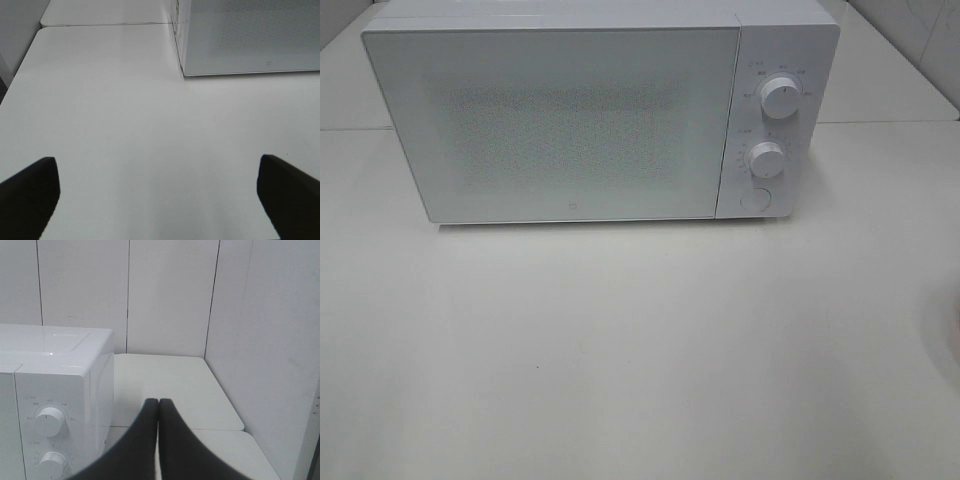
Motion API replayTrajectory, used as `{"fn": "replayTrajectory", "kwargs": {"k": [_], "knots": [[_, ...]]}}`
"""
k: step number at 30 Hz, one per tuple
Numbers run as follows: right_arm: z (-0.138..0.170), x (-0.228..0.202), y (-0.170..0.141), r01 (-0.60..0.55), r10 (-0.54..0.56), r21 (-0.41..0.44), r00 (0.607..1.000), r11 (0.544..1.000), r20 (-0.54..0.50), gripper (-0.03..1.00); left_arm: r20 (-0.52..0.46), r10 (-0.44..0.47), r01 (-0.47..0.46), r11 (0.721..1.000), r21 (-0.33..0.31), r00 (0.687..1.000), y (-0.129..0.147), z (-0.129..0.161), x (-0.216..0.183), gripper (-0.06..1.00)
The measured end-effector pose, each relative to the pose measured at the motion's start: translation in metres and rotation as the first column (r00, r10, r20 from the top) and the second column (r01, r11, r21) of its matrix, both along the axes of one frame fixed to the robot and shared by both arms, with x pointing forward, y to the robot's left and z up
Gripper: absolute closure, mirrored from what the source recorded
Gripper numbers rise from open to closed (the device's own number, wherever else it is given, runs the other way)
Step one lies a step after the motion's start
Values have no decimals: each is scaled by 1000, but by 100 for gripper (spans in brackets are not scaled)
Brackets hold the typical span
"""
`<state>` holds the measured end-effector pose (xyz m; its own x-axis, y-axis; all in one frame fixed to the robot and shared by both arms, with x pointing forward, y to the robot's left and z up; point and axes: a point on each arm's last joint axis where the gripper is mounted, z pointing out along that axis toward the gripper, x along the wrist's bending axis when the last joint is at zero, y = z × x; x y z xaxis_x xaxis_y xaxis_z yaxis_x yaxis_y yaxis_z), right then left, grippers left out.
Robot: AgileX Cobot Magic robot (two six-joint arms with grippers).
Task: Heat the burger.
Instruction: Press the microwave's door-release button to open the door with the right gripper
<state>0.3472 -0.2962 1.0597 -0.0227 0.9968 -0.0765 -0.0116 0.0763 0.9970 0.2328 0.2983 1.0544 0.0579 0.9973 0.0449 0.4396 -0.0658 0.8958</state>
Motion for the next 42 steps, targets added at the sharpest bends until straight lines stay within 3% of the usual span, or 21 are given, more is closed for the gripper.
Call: {"fn": "replayTrajectory", "kwargs": {"k": [15,20,25,32,42], "knots": [[-40,65,5,-48,48,4,995,999,-89,97,0,0,0,1000,0,1000,0,0,0,-5],[-75,91,11,-111,106,-15,974,994,-199,97,0,0,0,1000,0,1000,0,0,0,-5],[-90,102,14,-150,143,-15,965,989,-218,97,0,0,0,1000,0,1000,0,0,0,-5],[-111,111,45,-235,243,62,945,970,-218,97,0,0,0,1000,0,1000,0,0,0,-5],[-129,108,79,-233,265,155,934,960,-241,97,0,0,0,1000,0,1000,0,0,0,-5]]}}
